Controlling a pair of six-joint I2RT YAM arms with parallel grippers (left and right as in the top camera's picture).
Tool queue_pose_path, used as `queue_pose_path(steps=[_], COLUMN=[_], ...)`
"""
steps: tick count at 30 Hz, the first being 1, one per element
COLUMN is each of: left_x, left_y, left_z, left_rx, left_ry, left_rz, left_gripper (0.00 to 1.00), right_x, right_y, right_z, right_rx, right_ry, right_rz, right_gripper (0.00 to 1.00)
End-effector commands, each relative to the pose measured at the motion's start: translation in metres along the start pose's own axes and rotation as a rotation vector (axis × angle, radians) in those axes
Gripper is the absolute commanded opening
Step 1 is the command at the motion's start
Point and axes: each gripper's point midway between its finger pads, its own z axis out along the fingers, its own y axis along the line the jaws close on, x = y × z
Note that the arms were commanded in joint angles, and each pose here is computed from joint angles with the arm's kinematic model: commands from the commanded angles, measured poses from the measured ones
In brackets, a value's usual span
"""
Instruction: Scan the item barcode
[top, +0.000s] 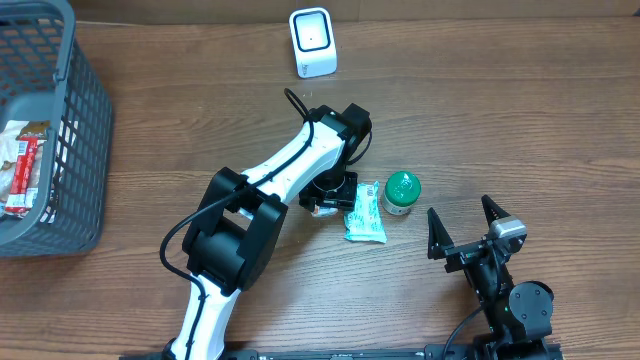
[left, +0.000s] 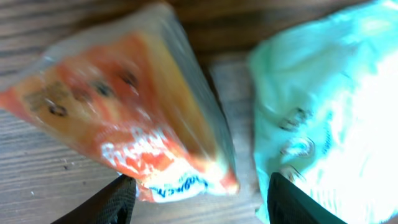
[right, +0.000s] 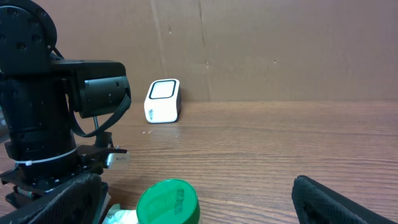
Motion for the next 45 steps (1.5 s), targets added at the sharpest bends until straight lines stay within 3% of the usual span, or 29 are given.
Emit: queue_pose_path(steps=[1,5,11,21,31,35,40,41,45], left_x=[-0.005,-0.013,-0.031,-0.065,-0.062,-0.065,-0.063,-0.064,-0.071], left_y=[-0.012,-0.001,0.034,0.042,0.042,0.041,0.037,0.037,0.04], left_z=[-0.024,-0.038,-0.049,-0.047,-0.043,-0.044,-0.041,-0.041,-0.043], left_rx=[0.046,-0.031,-0.138,-0.128,-0.124,-0.123,-0.127,-0.132,-0.127], left_ry=[-0.027,-0.069,-0.145,-0.272,-0.255,-0.269,-0.268,-0.274,-0.295], left_rz=[0.065,0.044,-0.115,-0.185,-0.19,-0.191,-0.181,-0.181,-0.191], left_gripper=[0.59,0.61,0.66,0.67,0.66,0.56,0.52,0.47,0.13], right_x=[0.001,0.001,0.001,0.001,0.001,0.001,0.001,0.001,0.001], right_y=[-0.002,-0.002,-0.002,-0.002,-0.002,-0.002,-0.002,-0.002,-0.002], right_z=[0.0,0.0,0.0,0.0,0.0,0.0,0.0,0.0,0.0], right_rx=[0.01,0.01,0.01,0.01,0.01,0.01,0.01,0.01,0.01], right_ry=[-0.005,-0.005,-0.005,-0.005,-0.005,-0.005,-0.005,-0.005,-0.005], right_rz=[0.003,0.003,0.003,0.003,0.003,0.003,0.003,0.003,0.003], right_gripper=[1.0,1.0,1.0,1.0,1.0,1.0,1.0,1.0,1.0])
